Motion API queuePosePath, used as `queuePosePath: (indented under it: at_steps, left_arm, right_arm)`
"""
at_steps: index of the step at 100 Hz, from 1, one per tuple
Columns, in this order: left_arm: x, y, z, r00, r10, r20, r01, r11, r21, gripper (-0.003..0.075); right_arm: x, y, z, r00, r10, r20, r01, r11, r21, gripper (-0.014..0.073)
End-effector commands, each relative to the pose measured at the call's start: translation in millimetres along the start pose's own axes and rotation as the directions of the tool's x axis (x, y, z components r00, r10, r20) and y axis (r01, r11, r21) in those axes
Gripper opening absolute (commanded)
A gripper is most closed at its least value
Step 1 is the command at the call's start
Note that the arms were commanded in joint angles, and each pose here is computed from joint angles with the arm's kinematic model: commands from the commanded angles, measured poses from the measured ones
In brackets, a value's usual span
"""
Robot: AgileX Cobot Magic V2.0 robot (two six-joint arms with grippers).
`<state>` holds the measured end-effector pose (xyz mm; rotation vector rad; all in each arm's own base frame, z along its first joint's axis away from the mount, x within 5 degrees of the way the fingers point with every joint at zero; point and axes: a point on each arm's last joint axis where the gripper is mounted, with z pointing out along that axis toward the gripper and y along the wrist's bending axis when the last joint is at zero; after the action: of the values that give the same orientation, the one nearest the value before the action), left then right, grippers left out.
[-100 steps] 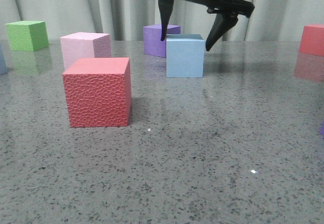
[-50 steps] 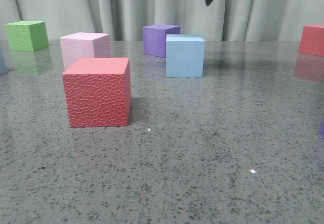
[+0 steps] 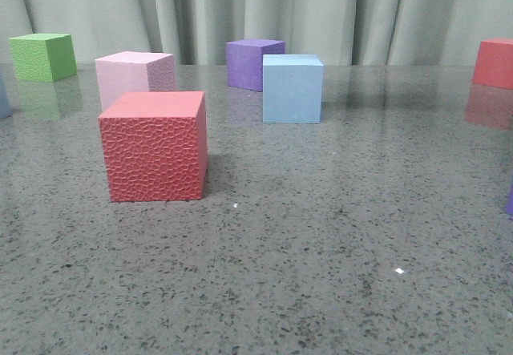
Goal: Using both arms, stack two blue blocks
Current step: 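Lower the blue cube beside the purple cube and open right gripper, then move the open left gripper over the second light blue cube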
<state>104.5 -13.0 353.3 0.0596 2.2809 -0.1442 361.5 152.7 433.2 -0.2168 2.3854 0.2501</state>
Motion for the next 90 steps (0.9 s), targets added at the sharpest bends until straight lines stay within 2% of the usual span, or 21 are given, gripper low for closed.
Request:
queuePosePath:
  at_steps: [1,22,38,68,90]
  left_arm:
    - [-13.2,-1.3,-6.4,0.996,-0.015,0.087,0.014,1.0,0.008,0.0618]
    - [-13.2,-1.3,-6.4,0.996,-0.015,0.087,0.014,1.0,0.008,0.0618]
    - [-13.2,-1.3,-6.4,0.996,-0.015,0.087,0.014,1.0,0.008,0.0618]
    - [-13.2,-1.3,-6.4,0.996,-0.015,0.087,0.014,1.0,0.008,0.0618]
    - [-13.2,-1.3,-6.4,0.996,-0.015,0.087,0.014,1.0,0.008,0.0618]
  right_arm:
    - [-9.7,-12.3,-48.8,0.991,-0.029,0.132,0.027,1.0,0.016,0.061]
    - [-5.8,-38.2,-76.2,0.989,-0.042,0.145,0.036,0.998,0.047,0.061]
    - [11.8,-62.0,-90.2,0.991,-0.021,0.13,0.008,0.995,0.096,0.061]
    - [73.2,-93.7,-110.6,0.989,0.017,0.15,-0.043,0.984,0.172,0.061]
    - [128.4,-103.7,-118.4,0.991,0.029,0.128,-0.055,0.976,0.21,0.061]
